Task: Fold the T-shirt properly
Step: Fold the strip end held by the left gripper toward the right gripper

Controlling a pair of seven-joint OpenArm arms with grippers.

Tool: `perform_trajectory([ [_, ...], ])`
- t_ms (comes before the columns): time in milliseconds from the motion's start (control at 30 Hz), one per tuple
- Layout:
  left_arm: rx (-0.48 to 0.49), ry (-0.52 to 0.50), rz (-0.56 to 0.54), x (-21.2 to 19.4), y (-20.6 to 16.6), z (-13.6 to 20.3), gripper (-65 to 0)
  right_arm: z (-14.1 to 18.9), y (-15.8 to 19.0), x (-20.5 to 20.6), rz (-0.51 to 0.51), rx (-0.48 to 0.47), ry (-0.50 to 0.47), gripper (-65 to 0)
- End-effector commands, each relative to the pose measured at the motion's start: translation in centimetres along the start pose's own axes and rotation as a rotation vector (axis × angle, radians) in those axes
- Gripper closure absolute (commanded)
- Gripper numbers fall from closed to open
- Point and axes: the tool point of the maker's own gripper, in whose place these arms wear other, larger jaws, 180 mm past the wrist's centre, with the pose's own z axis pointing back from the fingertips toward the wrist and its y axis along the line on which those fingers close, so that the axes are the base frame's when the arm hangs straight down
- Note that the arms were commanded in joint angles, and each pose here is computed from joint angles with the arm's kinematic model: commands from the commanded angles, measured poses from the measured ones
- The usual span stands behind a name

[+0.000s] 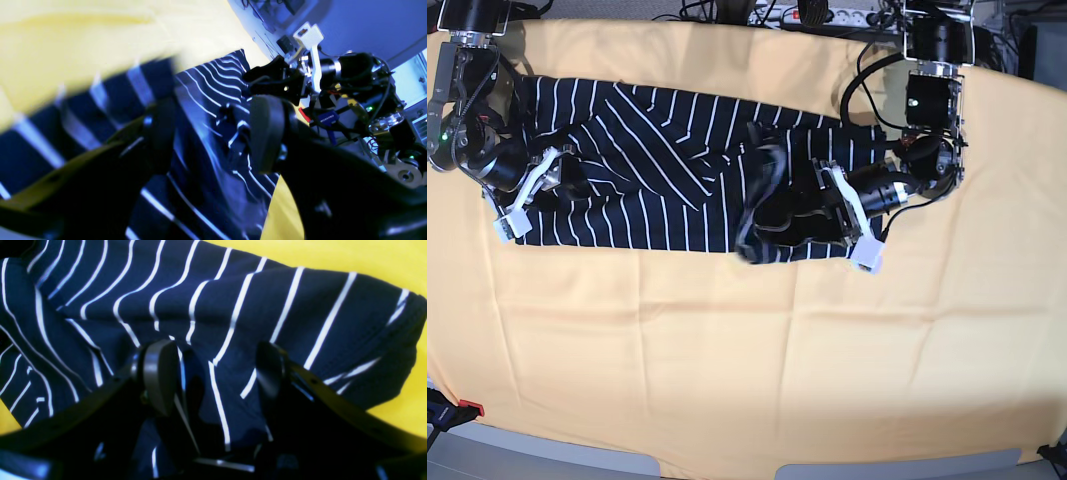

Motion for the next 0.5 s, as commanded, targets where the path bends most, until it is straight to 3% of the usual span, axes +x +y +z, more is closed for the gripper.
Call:
perform_trajectory([
  [0,-0.037,-0.03,-0.02,1.4,-0.8,0.0,-37.1,0.6,-0.3,1.4,0.031,-0.001,-0.039,-39.0],
  [167,-0.129,0.032,0.029,0.4,-2.4,0.4,-37.0,0.6,-0.3,1.9,0.033,0.001,-0.051,-39.0],
  [233,-0.119,0.036,0.024,0.6,-2.1,1.0,-33.7,0.8,-0.3,3.1,0.051,-0.003,-0.077,-39.0],
  [300,-0.084,0.044,0.008,0.9,-1.4,1.8,-20.4,1.4,-0.6,4.6,0.093,-0.026,-0.101,-39.0],
  [367,-0.023,0.062,-0.019,1.0,-0.1,2.8,0.0,2.5,-1.6,5.8,0.141,-0.088,-0.103,-39.0],
  [467,0.097,0.115,-0.072,0.7,2.2,4.4,0.0,4.6,-4.4,6.0,0.123,-0.231,-0.069,-39.1],
])
